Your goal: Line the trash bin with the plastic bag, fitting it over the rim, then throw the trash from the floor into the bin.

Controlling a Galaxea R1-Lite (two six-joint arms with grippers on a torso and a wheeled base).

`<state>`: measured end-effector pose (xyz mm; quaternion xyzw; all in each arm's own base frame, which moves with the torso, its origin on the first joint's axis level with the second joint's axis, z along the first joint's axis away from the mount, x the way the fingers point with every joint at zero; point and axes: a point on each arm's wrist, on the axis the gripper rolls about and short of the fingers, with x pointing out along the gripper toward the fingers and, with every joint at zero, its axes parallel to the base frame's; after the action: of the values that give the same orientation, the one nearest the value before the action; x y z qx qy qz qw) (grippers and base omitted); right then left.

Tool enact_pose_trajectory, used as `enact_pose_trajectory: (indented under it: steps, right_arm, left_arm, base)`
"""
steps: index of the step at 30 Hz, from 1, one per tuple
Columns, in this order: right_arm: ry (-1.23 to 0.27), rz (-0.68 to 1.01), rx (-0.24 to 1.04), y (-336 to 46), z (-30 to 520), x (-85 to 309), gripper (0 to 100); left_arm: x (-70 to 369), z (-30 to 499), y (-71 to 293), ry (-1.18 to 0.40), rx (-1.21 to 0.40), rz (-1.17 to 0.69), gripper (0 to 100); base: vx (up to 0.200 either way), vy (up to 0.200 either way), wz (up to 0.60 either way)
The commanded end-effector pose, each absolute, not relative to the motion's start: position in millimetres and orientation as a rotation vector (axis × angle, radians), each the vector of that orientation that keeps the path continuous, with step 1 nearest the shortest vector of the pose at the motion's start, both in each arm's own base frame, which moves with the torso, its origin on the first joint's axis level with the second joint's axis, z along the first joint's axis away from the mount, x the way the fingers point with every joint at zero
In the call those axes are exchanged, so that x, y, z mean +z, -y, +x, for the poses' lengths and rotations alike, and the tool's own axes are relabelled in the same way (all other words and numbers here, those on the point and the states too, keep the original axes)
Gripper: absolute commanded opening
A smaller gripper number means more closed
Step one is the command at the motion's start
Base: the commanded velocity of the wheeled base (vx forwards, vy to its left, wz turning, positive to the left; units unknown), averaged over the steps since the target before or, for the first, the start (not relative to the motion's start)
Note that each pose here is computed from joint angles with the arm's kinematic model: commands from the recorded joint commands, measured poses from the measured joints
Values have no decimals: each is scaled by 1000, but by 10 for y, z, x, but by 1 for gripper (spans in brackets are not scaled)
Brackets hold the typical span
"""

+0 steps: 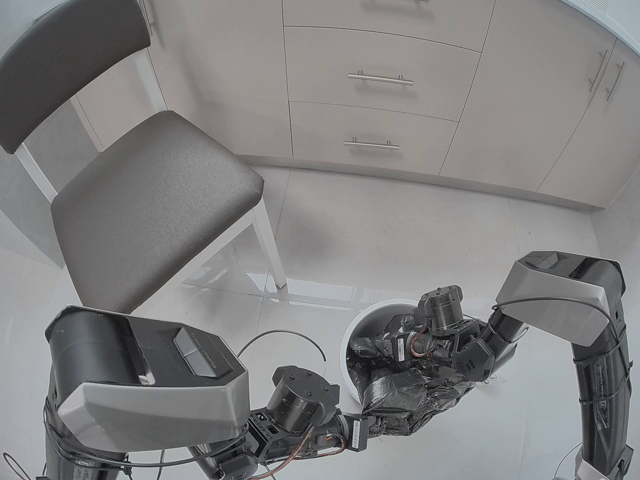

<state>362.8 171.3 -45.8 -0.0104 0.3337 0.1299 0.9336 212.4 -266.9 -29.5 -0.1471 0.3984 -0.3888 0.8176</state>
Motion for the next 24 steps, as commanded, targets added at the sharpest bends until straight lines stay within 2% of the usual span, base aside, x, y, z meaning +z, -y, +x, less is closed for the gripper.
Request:
enact_pose_trajectory:
  steps: [1,7,13,19,20,21,24]
  right_arm:
    - [-693,-23,262,-1737,3701,-584,100]
    - [-694,-24,261,-1766,3761,-683,100]
    - [-681,-19,262,-1767,3765,-618,100]
    - [-594,35,268,-1693,3580,40,100]
    - [-594,35,268,-1693,3580,40,100]
    - [-572,47,272,-1616,3419,279,100]
    - [-561,37,275,-1524,3229,441,100]
  left_arm:
    - [-298,2124,2669,-850,-828,-314,0]
    - [-298,2124,2669,-850,-828,-314,0]
    - [-298,2124,2669,-850,-828,-314,0]
    - [-289,2128,2673,-848,-824,-323,0]
    - [-289,2128,2673,-848,-824,-323,0]
    - [-278,2140,2678,-850,-816,-342,0]
    - [-253,2149,2689,-850,-807,-384,0]
  base:
    - [0,0,0]
    - [0,0,0]
    - [0,0,0]
    - [0,0,0]
    - [0,0,0]
    - [0,0,0]
    - [0,0,0]
